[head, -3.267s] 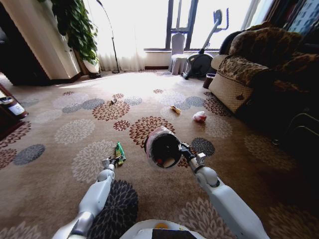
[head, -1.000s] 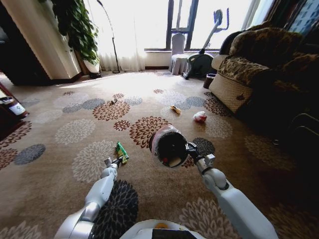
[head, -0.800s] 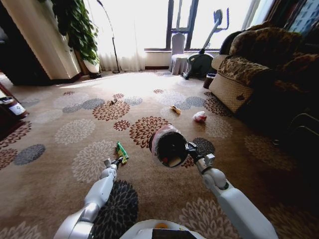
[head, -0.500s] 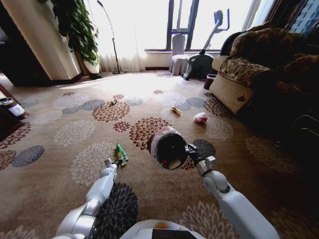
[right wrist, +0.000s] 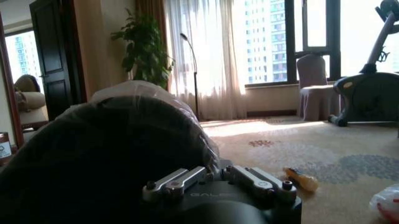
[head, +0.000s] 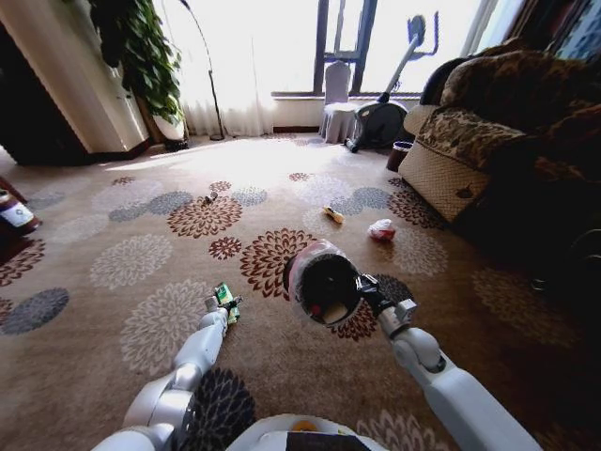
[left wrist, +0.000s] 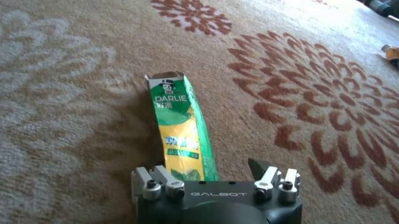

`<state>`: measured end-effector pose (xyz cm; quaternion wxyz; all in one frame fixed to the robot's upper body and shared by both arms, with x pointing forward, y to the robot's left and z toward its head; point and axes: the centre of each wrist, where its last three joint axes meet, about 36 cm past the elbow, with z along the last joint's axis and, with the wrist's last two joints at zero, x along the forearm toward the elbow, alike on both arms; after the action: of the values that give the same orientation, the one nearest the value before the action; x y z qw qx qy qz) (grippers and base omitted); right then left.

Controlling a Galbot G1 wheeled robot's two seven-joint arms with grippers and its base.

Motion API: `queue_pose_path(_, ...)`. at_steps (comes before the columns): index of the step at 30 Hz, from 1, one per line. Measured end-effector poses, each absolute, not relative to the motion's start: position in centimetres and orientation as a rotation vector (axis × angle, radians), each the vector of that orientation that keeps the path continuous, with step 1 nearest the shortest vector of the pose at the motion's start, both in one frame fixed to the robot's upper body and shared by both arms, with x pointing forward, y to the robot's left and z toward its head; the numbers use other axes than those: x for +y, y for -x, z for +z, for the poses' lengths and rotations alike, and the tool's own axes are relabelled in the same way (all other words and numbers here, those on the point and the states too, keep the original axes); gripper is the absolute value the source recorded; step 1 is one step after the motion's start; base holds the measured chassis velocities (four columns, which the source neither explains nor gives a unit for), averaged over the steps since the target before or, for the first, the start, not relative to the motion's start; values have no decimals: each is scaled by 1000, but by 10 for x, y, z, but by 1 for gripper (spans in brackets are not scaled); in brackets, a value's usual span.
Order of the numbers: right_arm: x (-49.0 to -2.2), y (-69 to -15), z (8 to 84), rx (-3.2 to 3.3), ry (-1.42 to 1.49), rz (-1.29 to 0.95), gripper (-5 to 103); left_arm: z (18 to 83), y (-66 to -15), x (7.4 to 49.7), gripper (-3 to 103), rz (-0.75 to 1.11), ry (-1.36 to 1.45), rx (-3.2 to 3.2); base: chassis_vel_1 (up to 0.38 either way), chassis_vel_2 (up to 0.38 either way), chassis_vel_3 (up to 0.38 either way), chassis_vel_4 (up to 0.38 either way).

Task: Pick up the trash from the ground and place it into the trash bin.

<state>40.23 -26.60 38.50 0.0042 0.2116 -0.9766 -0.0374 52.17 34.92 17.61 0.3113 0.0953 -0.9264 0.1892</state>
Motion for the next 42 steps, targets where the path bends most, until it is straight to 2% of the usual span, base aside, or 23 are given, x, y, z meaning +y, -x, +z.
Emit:
queue_pose_path(2,-262,-404,384,-3060,-666,-131,0,181,-514,348,73,524,-215,-2458,0,0,0,0)
queue_pose_path(5,-259,-406,383,-3060,-670,-140,0,181,-509,350,70,541,-177,-2455,0,0,0,0)
queue_pose_path(8,-258,-406,383,-3059,-673,-145,0,179,-507,352,57,567,-170,-2449,0,0,0,0)
queue_pose_path(11,-258,-405,383,-3057,-674,-143,0,178,-506,354,53,580,-168,-2447,0,0,0,0)
queue_pose_path(20,-261,-403,384,-3055,-671,-139,0,180,-501,353,26,604,-156,-2456,0,0,0,0)
queue_pose_path(22,-261,-403,384,-3055,-670,-141,0,181,-499,353,26,608,-154,-2459,0,0,0,0)
queue_pose_path(27,-261,-406,379,-3050,-653,-148,0,195,-487,352,6,678,-118,-2479,0,0,0,0)
queue_pose_path(29,-261,-406,379,-3050,-652,-149,0,195,-486,352,6,684,-116,-2480,0,0,0,0)
queue_pose_path(31,-260,-409,378,-3055,-643,-158,0,203,-480,352,1,729,-100,-2491,0,0,0,0)
queue_pose_path(37,-262,-417,378,-3069,-629,-154,0,228,-464,351,0,837,-17,-2548,0,0,0,0)
queue_pose_path(40,-260,-435,371,-3110,-601,-175,0,261,-440,343,0,1053,129,-2582,0,0,0,0)
queue_pose_path(41,-260,-435,371,-3110,-601,-175,0,261,-440,343,0,1053,129,-2582,0,0,0,0)
queue_pose_path(42,-258,-441,367,-3123,-588,-185,0,267,-430,340,0,1128,160,-2568,0,0,0,0)
